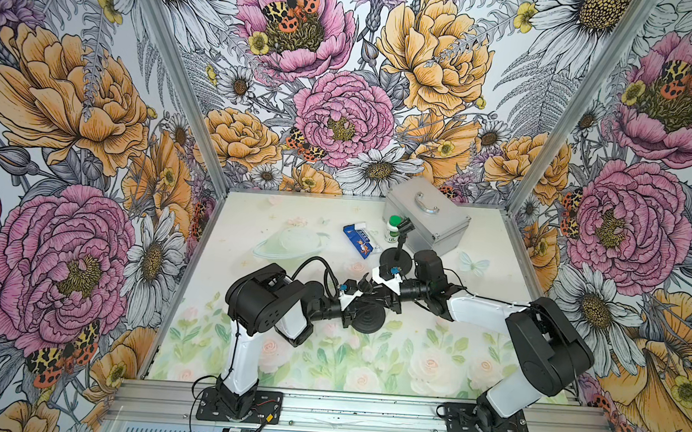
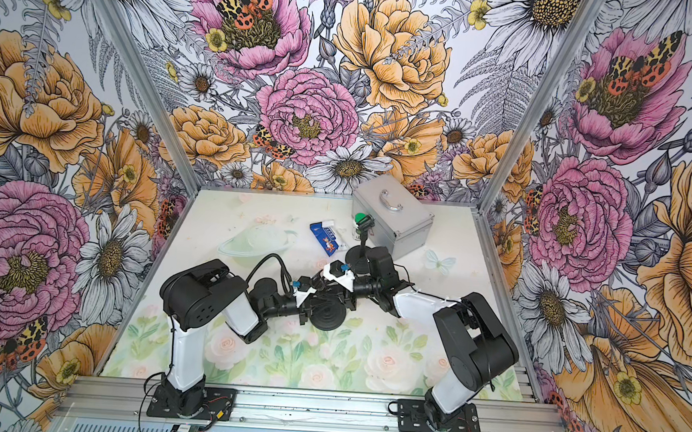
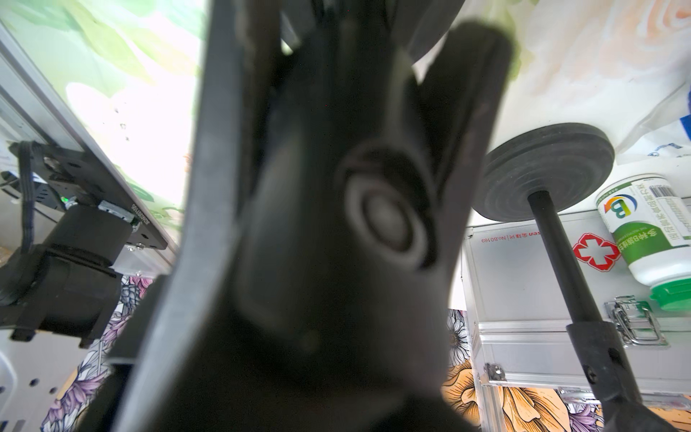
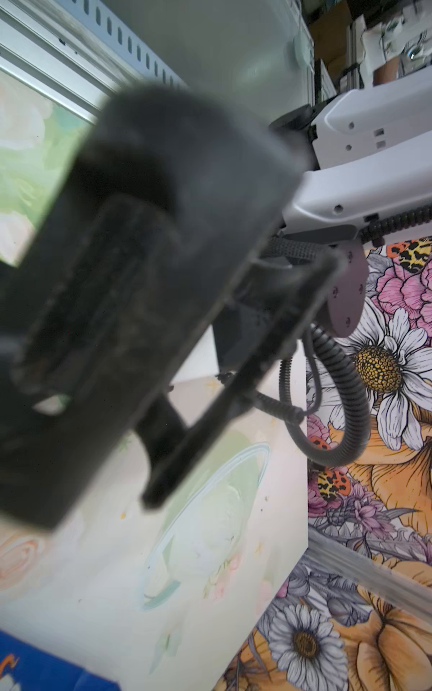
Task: Assemble a microphone stand
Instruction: Screw the microphone stand pole into the microphone stand base.
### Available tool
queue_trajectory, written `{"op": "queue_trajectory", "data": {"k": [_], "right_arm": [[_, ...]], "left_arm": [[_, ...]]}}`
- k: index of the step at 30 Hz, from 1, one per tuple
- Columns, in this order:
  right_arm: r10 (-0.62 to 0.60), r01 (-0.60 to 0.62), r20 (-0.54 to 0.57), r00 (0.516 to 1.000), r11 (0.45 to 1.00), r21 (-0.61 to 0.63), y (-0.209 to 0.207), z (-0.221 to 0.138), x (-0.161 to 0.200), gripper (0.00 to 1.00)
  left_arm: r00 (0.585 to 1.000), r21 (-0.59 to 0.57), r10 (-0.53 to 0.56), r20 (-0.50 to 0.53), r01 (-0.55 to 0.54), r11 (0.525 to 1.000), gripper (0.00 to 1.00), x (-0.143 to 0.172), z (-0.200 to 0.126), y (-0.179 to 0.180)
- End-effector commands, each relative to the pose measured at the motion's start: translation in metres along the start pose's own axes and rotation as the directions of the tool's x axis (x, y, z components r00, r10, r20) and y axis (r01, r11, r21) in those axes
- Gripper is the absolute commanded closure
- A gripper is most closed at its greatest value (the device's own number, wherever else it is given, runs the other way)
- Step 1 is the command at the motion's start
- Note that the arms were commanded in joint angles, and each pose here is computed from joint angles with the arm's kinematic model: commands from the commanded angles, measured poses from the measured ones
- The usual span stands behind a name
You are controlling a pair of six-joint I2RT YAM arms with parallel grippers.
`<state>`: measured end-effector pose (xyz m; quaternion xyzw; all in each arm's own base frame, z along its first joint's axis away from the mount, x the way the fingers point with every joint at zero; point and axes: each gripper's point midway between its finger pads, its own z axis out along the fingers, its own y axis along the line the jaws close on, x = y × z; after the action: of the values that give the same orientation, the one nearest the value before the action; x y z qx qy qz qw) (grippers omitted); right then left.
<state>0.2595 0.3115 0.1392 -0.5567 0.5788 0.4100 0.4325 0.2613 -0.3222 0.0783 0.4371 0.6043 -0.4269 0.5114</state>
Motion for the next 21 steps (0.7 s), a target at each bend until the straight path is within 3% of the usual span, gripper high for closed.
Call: {"op": "queue_trajectory", "data": {"k": [1, 4, 6, 12, 14, 18, 21], "right_arm": [[0.048, -0.076, 0.078, 0.996, 0.909, 0.409, -0.039, -0.021, 0.003, 1.00], [0.039, -0.124, 0.132, 0.991, 0.664, 0.738, -0.044, -0.042, 0.016, 1.00], [0.072, -0.142, 0.124, 0.990, 0.626, 0.767, -0.028, -0.027, 0.027, 1.00], [0.097, -0.148, 0.115, 0.989, 0.756, 0.638, -0.004, 0.016, 0.037, 0.97], [0.061, -0.112, 0.106, 0.992, 0.801, 0.588, 0.003, 0.018, 0.033, 0.78], [0.055, -0.095, 0.118, 0.991, 0.928, 0.361, 0.015, 0.008, 0.022, 0.61], [0.048, -0.061, 0.080, 0.996, 0.984, 0.167, 0.028, 0.002, 0.017, 0.50]], "left_arm": [[1.000, -0.042, -0.013, -0.003, 0.013, 0.999, 0.80, 0.003, -0.001, 0.011], [1.000, -0.046, -0.016, -0.004, 0.016, 0.999, 0.80, 0.004, -0.002, 0.012], [1.000, -0.049, -0.019, -0.006, 0.019, 0.999, 0.79, 0.004, -0.002, 0.012], [1.000, -0.047, -0.023, -0.007, 0.022, 0.999, 0.80, 0.005, -0.002, 0.011], [1.000, -0.052, -0.021, -0.007, 0.021, 0.998, 0.80, 0.005, -0.002, 0.012], [1.000, -0.046, -0.020, -0.009, 0.020, 0.999, 0.80, 0.006, -0.002, 0.012], [1.000, -0.033, -0.031, -0.006, 0.030, 0.999, 0.80, 0.006, -0.001, 0.011]]}}
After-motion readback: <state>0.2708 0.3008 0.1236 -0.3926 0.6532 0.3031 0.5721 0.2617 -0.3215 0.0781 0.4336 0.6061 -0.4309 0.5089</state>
